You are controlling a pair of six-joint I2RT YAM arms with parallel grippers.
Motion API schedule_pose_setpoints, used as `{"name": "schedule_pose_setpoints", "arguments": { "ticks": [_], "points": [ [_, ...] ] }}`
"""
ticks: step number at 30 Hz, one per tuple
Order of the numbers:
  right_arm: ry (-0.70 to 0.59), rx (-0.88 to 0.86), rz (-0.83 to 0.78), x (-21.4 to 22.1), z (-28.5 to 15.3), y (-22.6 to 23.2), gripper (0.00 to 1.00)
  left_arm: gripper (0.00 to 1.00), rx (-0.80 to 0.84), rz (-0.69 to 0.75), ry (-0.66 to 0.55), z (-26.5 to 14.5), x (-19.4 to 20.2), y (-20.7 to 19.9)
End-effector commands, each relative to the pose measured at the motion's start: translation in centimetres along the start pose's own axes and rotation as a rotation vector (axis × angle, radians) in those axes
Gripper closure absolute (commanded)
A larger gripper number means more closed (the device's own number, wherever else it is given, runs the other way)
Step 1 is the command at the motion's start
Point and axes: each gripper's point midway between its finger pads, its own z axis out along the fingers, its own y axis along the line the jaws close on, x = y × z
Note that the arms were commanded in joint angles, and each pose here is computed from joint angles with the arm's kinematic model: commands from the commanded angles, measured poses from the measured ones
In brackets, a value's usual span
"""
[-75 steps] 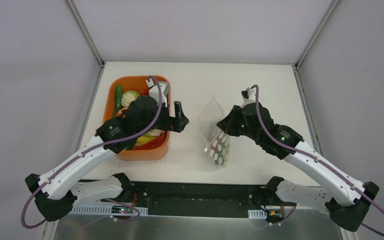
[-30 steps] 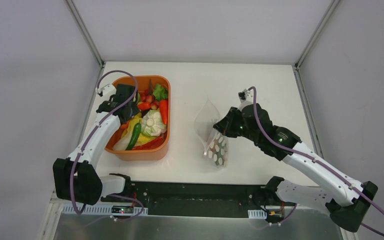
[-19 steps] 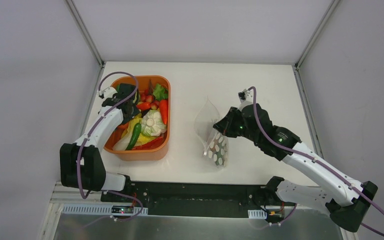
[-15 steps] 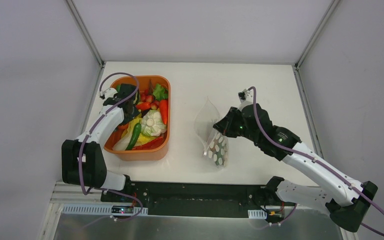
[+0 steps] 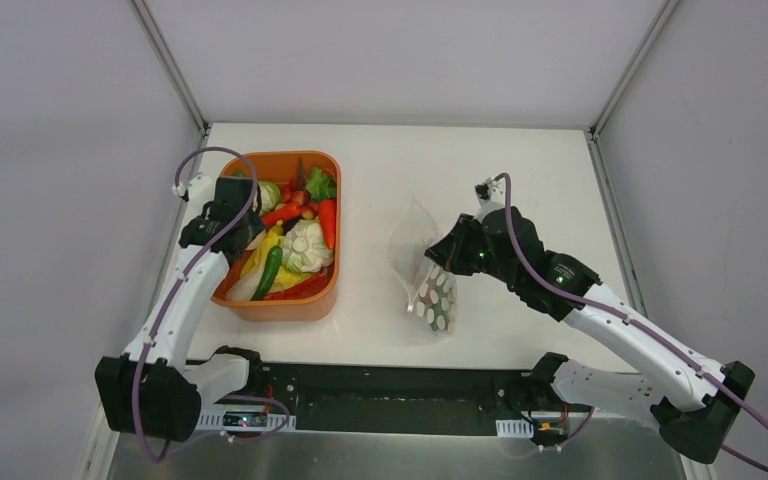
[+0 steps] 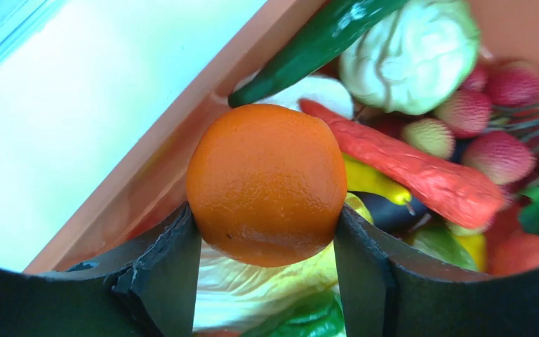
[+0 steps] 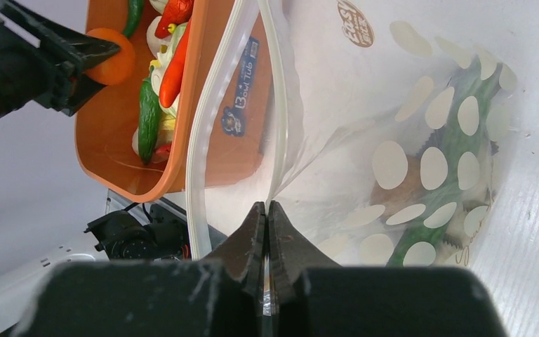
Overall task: Place the food in the zip-top bag and seal the zipper
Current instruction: Pick up the fake fruit from the bin, then place the fake fruit in the zipper food storage bag.
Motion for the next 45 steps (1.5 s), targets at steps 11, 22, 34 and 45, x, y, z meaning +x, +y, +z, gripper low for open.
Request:
{"name": "schedule_pose_setpoints", "arguments": {
  "ticks": [11,22,34,45],
  "points": [
    [-0.010,-0.056,0.015,-0.5,0.3,1.5,0.98,0.77,0.858,-0.019,0.036,-14.0,-2.0,-9.6],
    [-0.002,-0.058,0.023,-0.4,0.5,1.6,0.99,0.73,1.496,0.233,0.150,-29.5,2.9,-18.3],
    [-0.026,-0.053,0.026,-0.7,0.0,1.4,0.99,0.69,1.538,0.528,0.276,-30.6,10.3,-21.2],
    [-0.072,-0.051,0.036,-1.5,-0.5,1.2,0.99,0.57,1.410,0.692,0.323,-27.8,12.9,-20.8]
  ]
}}
